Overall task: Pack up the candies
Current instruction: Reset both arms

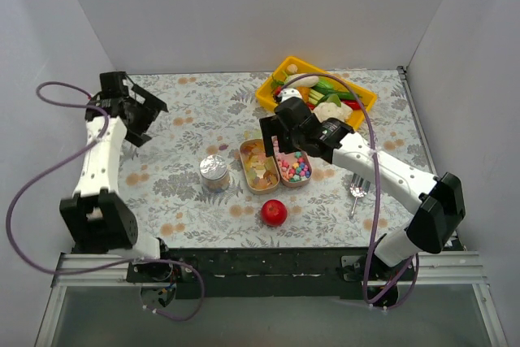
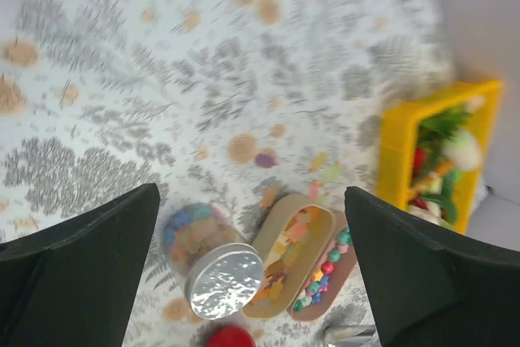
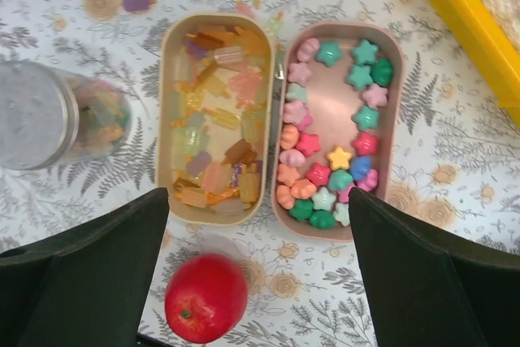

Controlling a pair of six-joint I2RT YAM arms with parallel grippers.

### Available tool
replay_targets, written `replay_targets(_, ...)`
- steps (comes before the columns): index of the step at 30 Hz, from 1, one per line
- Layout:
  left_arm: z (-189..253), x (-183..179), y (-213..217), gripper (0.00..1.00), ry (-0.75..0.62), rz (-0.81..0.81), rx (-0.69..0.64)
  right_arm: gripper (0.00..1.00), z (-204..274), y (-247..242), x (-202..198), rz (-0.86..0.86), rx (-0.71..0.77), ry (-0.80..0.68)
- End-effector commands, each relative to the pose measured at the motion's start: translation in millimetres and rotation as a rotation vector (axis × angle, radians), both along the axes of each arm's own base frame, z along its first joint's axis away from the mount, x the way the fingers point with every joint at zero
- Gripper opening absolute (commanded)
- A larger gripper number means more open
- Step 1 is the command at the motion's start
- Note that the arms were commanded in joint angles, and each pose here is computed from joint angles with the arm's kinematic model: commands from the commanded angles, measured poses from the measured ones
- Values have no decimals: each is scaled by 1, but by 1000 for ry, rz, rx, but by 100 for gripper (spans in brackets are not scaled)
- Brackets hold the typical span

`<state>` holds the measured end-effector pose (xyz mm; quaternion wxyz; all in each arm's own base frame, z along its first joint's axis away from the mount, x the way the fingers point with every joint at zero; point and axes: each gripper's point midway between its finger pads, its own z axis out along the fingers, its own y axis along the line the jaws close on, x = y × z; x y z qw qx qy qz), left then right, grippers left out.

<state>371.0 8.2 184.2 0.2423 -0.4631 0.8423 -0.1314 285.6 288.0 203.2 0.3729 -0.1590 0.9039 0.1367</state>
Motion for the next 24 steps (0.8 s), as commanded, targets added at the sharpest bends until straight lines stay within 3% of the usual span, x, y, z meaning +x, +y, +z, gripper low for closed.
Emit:
replay_targets(1,103,-14,5,98,-399,-131,189,98,-15,-39,-3,-144,-86,-17)
replay_targets(11,76,-38,-17,98,-399,-286,157,98,2,-109,-4,-410,-38,-183)
replay_targets(24,64,-29,-20,98,-383,-310,141,99,12,-148,-6,-505,-17,-218)
